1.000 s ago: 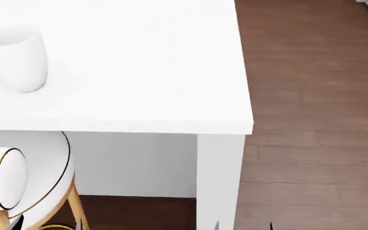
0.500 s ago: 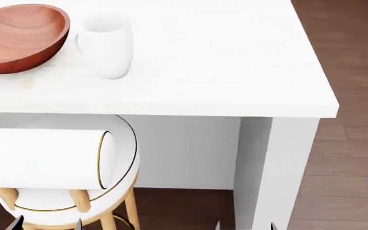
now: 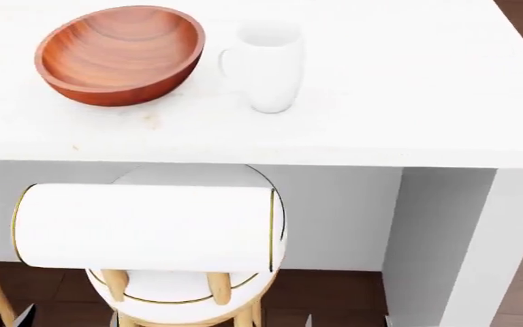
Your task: Place the cup inside the bowl on the dining table and move the bowl to any counter.
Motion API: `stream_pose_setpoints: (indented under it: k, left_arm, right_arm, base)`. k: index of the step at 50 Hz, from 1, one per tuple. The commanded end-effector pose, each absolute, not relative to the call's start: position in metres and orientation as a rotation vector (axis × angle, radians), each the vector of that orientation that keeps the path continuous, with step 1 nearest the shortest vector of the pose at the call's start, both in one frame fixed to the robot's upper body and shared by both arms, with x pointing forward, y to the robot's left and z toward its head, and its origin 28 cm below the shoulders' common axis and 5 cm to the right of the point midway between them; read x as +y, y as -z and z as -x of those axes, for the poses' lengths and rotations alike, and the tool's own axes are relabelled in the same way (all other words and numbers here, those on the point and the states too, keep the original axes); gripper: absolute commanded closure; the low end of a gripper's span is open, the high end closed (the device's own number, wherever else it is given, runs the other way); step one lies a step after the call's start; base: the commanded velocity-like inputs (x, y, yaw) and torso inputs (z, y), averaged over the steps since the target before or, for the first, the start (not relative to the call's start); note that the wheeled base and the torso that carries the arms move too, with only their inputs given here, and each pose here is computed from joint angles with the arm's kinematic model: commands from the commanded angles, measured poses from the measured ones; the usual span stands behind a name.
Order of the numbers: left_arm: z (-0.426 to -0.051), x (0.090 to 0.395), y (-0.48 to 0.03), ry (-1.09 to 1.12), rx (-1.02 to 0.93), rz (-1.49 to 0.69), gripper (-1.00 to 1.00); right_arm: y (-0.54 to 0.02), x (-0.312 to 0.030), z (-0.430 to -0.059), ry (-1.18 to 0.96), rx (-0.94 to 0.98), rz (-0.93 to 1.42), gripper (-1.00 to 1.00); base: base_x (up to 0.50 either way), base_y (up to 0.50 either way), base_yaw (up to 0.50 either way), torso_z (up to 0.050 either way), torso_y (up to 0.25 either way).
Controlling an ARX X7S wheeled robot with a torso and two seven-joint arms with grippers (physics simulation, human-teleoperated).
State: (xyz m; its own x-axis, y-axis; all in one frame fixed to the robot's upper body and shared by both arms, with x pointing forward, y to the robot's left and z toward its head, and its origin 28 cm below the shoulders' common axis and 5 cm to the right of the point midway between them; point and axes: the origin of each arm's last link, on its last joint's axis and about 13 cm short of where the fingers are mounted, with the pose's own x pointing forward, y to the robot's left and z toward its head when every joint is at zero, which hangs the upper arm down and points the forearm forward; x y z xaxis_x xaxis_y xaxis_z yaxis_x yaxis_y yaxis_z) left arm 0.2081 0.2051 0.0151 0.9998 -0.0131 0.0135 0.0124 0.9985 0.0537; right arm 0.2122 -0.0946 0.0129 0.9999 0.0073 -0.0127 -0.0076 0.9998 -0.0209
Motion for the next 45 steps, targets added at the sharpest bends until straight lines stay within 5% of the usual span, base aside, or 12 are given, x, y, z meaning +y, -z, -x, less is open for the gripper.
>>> stream_pose_setpoints:
  k: [1, 12, 33, 45]
  left_arm:
    - [-0.2085, 0.2049, -0.0148, 0.011, -0.013, -0.053, -1.00]
    - [-0.2091, 0.2043, -0.0153, 0.005, -0.018, -0.045, -1.00]
    - [-0.2045, 0.2073, -0.0165, 0.003, -0.004, -0.025, -1.00]
    - [-0.2057, 0.2053, -0.0175, 0.018, -0.017, -0.025, -1.00]
  right_arm:
    - [-0.0131, -0.0949, -0.2123, -0.005, 0.011, 0.022, -1.00]
    - [-0.0152, -0.0956, -0.2113, 0.000, -0.015, 0.006, -1.00]
    - [-0.0142, -0.0961, -0.2110, 0.006, -0.005, 0.011, -1.00]
    - [-0.0138, -0.0957, -0.2112, 0.001, -0.008, 0.016, -1.00]
  base:
    - [0.00, 0.50, 0.00, 0.000, 0.000]
    - [0.00, 0.48, 0.00, 0.000, 0.000]
    - [0.00, 0.00, 0.00, 0.000, 0.000]
    - [0.00, 0.00, 0.00, 0.048, 0.000]
